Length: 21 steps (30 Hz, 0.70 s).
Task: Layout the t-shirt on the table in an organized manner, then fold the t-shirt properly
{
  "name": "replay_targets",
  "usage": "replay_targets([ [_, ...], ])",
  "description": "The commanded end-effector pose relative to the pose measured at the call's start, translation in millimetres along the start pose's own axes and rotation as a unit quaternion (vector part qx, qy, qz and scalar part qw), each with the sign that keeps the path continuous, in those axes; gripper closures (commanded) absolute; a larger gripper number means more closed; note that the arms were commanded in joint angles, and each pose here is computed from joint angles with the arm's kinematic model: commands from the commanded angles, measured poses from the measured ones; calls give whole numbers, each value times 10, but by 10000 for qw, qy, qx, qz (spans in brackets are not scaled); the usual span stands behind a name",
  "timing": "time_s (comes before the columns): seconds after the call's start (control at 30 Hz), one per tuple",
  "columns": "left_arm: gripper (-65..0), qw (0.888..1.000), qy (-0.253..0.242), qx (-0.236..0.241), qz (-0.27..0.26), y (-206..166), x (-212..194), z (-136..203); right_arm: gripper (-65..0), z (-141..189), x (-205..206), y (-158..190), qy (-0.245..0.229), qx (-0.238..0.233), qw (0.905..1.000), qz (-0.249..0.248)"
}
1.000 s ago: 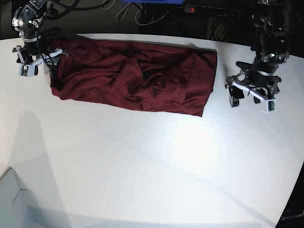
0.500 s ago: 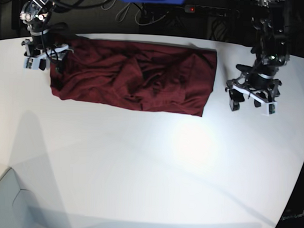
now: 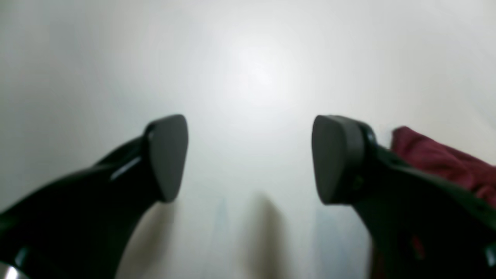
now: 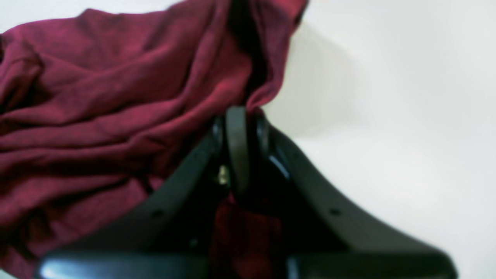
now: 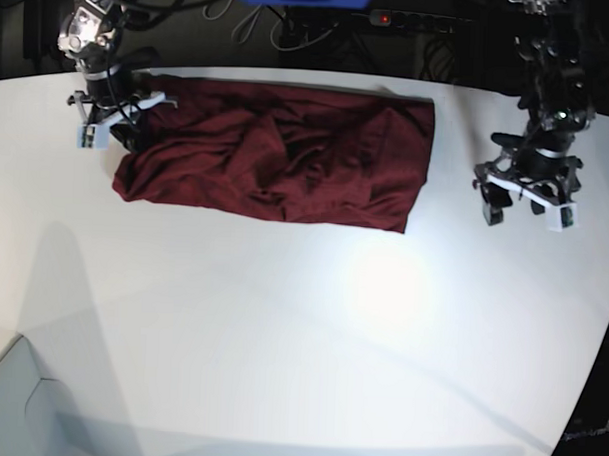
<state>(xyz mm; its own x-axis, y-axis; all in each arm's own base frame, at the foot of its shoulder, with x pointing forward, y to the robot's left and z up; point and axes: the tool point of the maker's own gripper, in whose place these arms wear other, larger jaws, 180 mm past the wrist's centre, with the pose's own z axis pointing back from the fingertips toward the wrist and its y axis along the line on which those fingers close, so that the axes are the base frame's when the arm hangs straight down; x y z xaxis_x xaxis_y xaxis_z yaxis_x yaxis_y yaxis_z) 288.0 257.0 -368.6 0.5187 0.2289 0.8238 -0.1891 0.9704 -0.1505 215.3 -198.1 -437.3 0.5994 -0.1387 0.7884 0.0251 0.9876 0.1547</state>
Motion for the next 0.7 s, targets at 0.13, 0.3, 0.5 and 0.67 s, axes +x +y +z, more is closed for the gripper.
replay_targets([
  [0.13, -486, 9991, -349, 234, 36, 217, 219, 85, 0, -26, 121, 44, 87, 27, 9996, 266],
  [0.3, -486, 9980, -409, 489, 13, 411, 243, 213, 0, 54, 614, 97, -686, 114, 9974, 161],
  [0.5, -485, 9967, -496, 646, -59, 529, 301, 326, 0, 133, 1057, 442, -1304, 562, 9892, 351],
  [0.67, -483, 9963, -763, 382, -33, 322, 451, 465, 0, 114, 1106, 603, -1355, 774, 9868, 425],
])
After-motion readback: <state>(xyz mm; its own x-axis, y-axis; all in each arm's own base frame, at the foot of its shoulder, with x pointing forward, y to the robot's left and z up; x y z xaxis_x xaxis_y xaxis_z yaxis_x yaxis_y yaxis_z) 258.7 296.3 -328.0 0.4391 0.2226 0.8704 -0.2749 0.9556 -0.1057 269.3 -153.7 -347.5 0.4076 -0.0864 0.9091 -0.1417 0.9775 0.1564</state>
